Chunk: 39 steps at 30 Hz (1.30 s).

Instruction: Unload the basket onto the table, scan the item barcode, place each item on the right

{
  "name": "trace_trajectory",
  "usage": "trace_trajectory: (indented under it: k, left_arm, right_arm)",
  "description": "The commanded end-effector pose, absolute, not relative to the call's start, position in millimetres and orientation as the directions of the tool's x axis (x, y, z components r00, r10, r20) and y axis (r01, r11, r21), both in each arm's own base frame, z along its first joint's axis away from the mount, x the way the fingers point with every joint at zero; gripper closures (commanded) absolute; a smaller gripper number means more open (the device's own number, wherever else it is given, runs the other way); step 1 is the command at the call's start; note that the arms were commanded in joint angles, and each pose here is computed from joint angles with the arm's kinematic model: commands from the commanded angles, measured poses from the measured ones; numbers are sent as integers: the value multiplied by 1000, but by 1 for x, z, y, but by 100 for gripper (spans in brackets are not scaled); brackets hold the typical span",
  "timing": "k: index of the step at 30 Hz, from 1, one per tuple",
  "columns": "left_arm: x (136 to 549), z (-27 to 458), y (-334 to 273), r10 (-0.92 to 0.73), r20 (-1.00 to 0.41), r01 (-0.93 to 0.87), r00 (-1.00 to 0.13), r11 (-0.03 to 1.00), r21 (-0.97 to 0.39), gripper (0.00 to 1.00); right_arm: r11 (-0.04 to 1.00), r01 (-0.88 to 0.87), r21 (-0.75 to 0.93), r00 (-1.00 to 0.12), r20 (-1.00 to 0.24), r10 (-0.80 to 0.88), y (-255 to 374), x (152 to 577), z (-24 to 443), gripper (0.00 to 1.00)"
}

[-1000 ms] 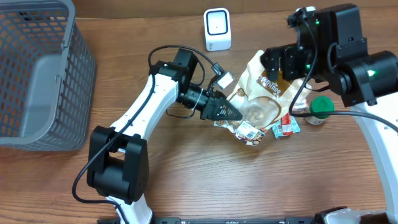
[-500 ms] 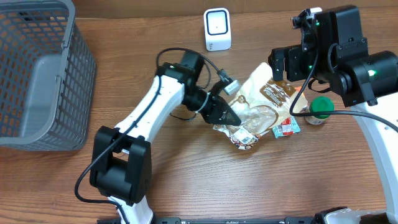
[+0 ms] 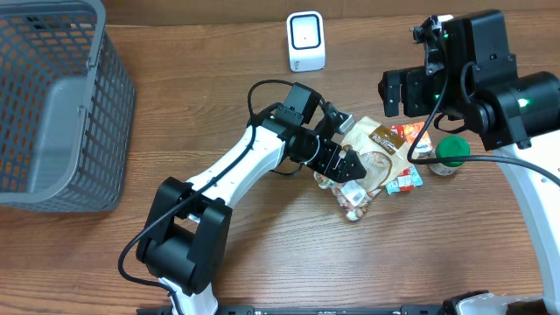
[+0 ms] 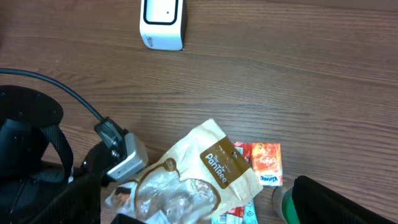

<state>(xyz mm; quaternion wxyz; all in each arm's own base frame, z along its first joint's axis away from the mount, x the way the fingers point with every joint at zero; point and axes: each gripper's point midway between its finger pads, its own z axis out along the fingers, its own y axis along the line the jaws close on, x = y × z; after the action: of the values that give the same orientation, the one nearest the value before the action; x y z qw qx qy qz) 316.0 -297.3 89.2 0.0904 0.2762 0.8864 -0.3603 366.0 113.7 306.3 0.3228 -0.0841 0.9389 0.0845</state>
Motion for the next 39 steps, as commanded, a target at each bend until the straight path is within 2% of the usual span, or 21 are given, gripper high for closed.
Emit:
trace_trajectory:
  k: [1,4,9,10,11,12,13,14,15,20,23,31,39]
  left_arm:
    - [321,92,-292,387,-342,516,-857,625,-586,0]
    - [333,99,-281,360,-348,500,-866,654,-567,0]
    - [367,115,-240,250,-352,401,-902,788,-467,0]
    - [374,117,-229,208,-343,352,-916,825,-441,0]
    - [379,118,-218,172,-337,311,-926,854,-417,0]
    - [383,118,-209,151,-334,284,-931,872,-398,0]
    - [386,117,-200,132,-329,258,-935,889,-377,0]
    - [388,115,-191,120,-322,238,-939,903,-357,0]
    - [388,112,-183,111,-313,220,-943,915,-339,0]
    - [388,100,-139,68,-271,125,-960,972,-199,0]
    - [389,98,-124,53,-265,95,-963,984,-148,0]
    - [390,98,-120,52,-271,90,-961,987,-129,0]
    - [390,98,-121,53,-272,91,-961,987,-130,0]
  right_arm:
    - [973,-205,103,-765,-637,-94,112,364,315,0]
    - [974,-202,101,-777,-622,-97,111,360,312,0]
    - [975,-199,99,-797,-595,-102,109,354,307,0]
    - [975,-198,99,-800,-591,-103,109,354,306,5]
    - [976,-190,103,-804,-586,-95,108,353,305,12]
    - [978,-176,112,-811,-580,-79,108,352,304,23]
    - [979,-170,116,-816,-573,-74,108,351,303,43]
    - [980,-162,119,-822,-565,-67,108,350,301,75]
    - [980,-154,123,-827,-559,-60,107,350,300,96]
    - [983,-114,144,-841,-541,-18,107,347,297,96]
    - [988,-33,149,-843,-535,53,100,349,296,96]
    - [974,183,136,-821,-524,227,77,348,293,96]
    - [958,251,136,-830,-479,285,72,337,286,96]
